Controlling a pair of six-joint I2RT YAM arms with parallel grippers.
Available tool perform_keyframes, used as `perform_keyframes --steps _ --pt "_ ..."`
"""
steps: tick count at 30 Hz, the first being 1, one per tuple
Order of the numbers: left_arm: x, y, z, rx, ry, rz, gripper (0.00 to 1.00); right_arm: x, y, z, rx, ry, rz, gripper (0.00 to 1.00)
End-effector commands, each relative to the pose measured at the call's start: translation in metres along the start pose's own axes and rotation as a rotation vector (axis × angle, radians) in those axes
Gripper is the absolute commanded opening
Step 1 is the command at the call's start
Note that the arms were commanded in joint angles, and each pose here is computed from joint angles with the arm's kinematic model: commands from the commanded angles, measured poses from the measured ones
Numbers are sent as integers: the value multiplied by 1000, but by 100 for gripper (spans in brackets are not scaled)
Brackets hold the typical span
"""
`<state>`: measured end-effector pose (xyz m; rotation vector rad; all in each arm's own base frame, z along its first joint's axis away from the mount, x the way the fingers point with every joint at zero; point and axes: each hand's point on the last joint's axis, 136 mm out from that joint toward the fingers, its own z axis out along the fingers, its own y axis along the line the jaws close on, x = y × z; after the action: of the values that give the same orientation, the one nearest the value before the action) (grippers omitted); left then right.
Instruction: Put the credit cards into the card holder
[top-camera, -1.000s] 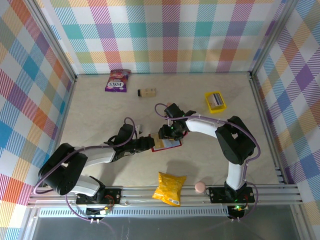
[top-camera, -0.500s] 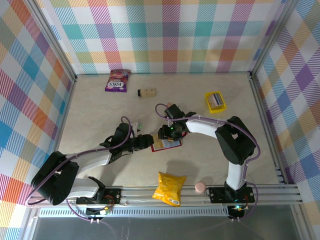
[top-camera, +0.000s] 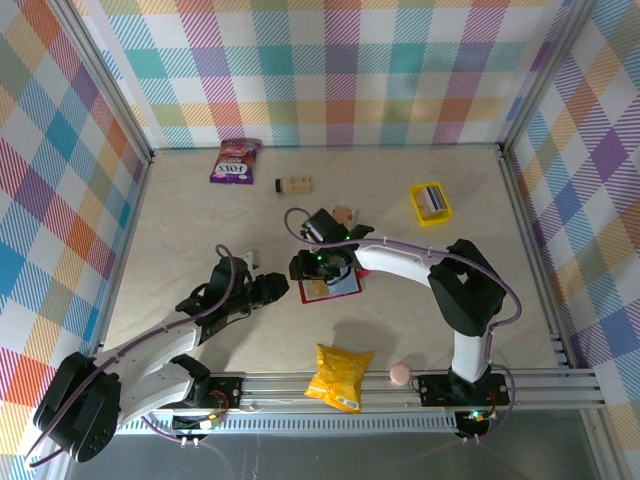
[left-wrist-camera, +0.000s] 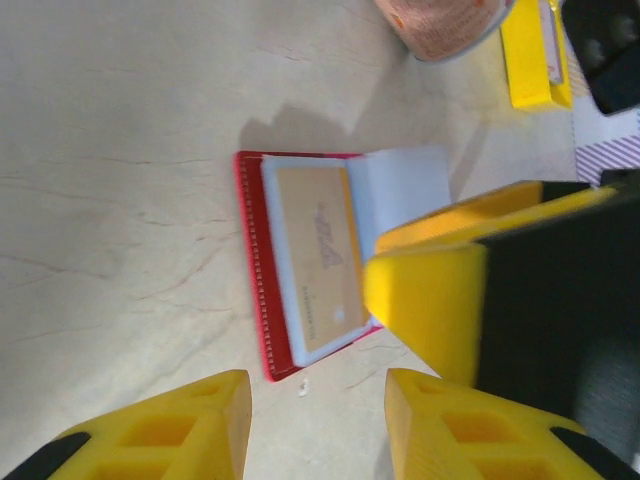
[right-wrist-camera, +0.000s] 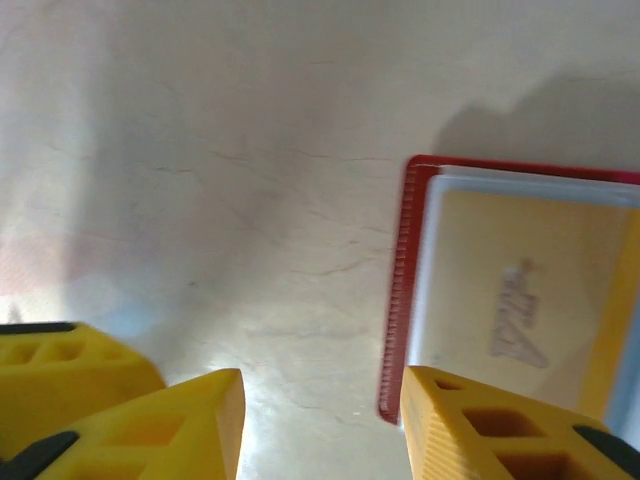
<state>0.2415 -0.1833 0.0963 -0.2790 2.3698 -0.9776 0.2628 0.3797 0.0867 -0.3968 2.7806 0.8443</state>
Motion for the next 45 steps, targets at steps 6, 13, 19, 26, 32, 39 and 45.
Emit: perform_keyframes --steps 6,13,19,26,32,39,45 --pt "3 14 -8 -12 -34 -23 41 -16 -21 -65 59 -167 46 45" --pt "15 -24 8 145 56 18 43 6 -85 -55 235 -85 55 49" --pt "21 -38 27 149 61 40 45 12 -93 -31 249 0 32 52" --pt "18 -43 46 139 85 57 46 7 -107 -22 298 18 50 54" --pt "19 -35 57 98 101 52 46 8 -113 -13 306 40 69 55" --pt "23 -26 67 72 119 46 46 12 -121 -5 330 57 95 56" --pt "29 -16 76 42 145 34 45 13 -111 2 244 64 117 56"
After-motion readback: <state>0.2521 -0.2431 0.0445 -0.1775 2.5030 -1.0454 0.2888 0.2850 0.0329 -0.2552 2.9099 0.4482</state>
